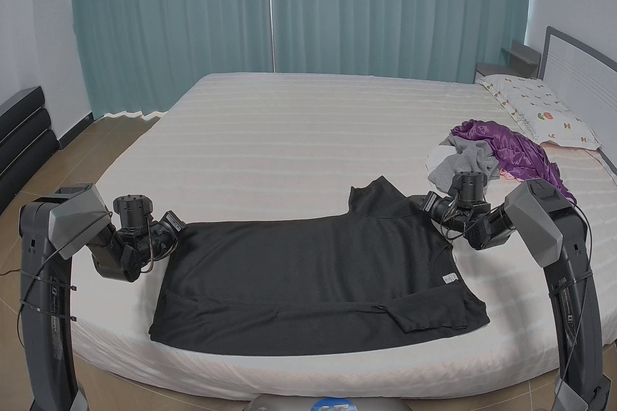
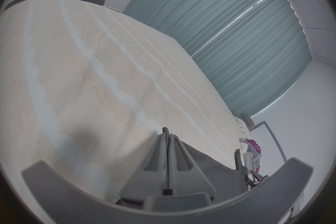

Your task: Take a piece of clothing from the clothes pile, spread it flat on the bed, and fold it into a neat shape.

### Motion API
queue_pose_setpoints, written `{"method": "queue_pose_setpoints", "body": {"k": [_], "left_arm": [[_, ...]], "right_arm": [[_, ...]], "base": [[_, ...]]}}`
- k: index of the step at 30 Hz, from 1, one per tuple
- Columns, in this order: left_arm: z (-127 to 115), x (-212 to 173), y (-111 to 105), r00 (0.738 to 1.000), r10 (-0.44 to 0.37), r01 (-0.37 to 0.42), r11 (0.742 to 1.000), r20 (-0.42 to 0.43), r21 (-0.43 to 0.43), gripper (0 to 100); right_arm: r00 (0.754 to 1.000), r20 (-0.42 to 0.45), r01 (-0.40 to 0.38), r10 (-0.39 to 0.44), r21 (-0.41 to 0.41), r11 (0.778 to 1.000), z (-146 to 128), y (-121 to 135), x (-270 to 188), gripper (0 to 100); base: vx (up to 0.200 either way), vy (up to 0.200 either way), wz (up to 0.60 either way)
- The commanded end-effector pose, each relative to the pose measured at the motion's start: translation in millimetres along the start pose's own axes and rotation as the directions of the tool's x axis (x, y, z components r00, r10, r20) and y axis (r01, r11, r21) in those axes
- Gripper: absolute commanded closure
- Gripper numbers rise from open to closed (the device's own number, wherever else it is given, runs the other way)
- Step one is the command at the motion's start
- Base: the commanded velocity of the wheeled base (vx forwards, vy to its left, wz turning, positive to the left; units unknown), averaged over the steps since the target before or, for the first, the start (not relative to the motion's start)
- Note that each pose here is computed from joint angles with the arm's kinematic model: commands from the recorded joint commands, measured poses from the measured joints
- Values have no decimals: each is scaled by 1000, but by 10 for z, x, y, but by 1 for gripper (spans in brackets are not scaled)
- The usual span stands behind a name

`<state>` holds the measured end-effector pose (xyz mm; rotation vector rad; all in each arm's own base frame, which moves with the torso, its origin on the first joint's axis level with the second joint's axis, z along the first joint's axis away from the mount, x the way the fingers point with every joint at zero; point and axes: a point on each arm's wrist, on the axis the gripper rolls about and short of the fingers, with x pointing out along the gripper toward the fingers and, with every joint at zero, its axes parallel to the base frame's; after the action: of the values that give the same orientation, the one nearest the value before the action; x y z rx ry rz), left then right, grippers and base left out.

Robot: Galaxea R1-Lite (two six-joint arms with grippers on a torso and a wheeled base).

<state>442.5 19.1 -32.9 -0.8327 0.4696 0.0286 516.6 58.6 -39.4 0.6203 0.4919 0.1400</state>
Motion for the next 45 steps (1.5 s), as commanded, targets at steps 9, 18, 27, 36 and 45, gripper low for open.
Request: {"method": "queue_pose_setpoints", "body": {"k": [9, 18, 27, 36, 45], "left_arm": [[42, -11, -33, 1000, -13, 13, 1000, 18, 6, 100], [145, -108, -135, 998, -30, 29, 1000, 46, 11, 100], [222, -172, -145, 997, -31, 31, 1000, 63, 7, 100], [266, -285, -187, 997, -31, 31, 1000, 69, 3, 100], [290, -336, -218, 996, -40, 40, 999, 80, 7, 100]], "right_arm": [[1000, 6, -6, 6, 0, 1000, 103, 95, -127, 100], [1000, 14, -14, 14, 24, 1000, 218, 200, -354, 100], [998, 53, -43, 40, 57, 997, 318, 259, -501, 100], [999, 43, -38, 33, 108, 993, 341, 202, -741, 100], [993, 72, -103, 96, 105, 989, 498, 141, -951, 100]], "base": [[0, 0, 0], [0, 0, 0], [0, 0, 0], [0, 0, 0], [0, 0, 0]]}}
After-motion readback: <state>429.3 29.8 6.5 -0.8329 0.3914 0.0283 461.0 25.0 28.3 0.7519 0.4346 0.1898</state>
